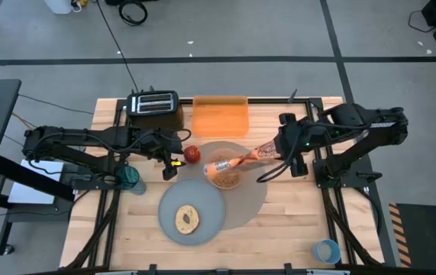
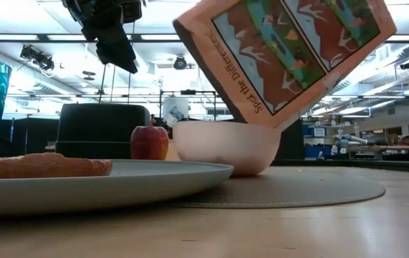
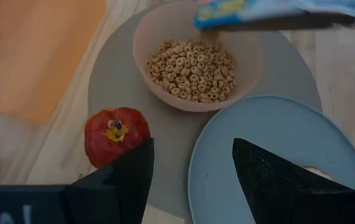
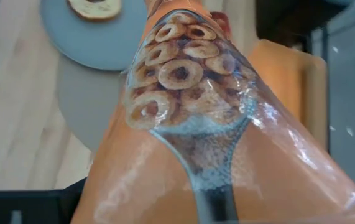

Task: Arrange a breakfast setting
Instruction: Pour the cereal from the cereal box into the pink bowl

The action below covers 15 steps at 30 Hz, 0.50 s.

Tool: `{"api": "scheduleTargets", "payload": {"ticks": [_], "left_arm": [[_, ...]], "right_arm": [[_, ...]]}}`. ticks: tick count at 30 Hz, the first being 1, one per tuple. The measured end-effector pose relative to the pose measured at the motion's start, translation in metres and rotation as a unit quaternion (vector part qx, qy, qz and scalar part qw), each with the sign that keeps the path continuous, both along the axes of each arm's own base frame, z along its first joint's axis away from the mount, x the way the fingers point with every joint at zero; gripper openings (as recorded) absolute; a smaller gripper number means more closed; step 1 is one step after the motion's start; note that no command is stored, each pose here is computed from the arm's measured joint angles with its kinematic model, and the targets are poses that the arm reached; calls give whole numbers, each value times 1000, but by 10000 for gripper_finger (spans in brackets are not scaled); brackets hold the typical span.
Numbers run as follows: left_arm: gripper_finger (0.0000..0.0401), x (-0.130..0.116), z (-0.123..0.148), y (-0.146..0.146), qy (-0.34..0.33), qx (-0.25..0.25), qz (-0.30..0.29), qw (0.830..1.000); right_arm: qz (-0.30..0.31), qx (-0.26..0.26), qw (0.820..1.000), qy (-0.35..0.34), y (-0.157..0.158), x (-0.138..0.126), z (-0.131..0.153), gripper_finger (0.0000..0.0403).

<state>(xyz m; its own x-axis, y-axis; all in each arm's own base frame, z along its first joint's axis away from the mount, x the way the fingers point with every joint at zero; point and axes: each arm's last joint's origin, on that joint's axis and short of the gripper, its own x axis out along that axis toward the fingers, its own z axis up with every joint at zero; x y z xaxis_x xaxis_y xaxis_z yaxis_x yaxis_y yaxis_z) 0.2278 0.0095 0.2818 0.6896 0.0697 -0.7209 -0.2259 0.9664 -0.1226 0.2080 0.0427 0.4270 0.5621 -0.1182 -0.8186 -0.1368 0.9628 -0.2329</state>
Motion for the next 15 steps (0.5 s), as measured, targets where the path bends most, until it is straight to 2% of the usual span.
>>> {"api": "scheduleTargets", "payload": {"ticks": [6,12,15], "left_arm": [[226,0,0,0,-3,0,0,1000],[226,1,1,0,-4,-2,2,1000],[226,1,1,0,-4,-2,2,1000]], "right_arm": [[-32,-22,999,6,-7,-4,0,237],[-3,-27,999,-36,-5,4,5,237],[23,-7,998,-55,-2,8,8,237]]}}
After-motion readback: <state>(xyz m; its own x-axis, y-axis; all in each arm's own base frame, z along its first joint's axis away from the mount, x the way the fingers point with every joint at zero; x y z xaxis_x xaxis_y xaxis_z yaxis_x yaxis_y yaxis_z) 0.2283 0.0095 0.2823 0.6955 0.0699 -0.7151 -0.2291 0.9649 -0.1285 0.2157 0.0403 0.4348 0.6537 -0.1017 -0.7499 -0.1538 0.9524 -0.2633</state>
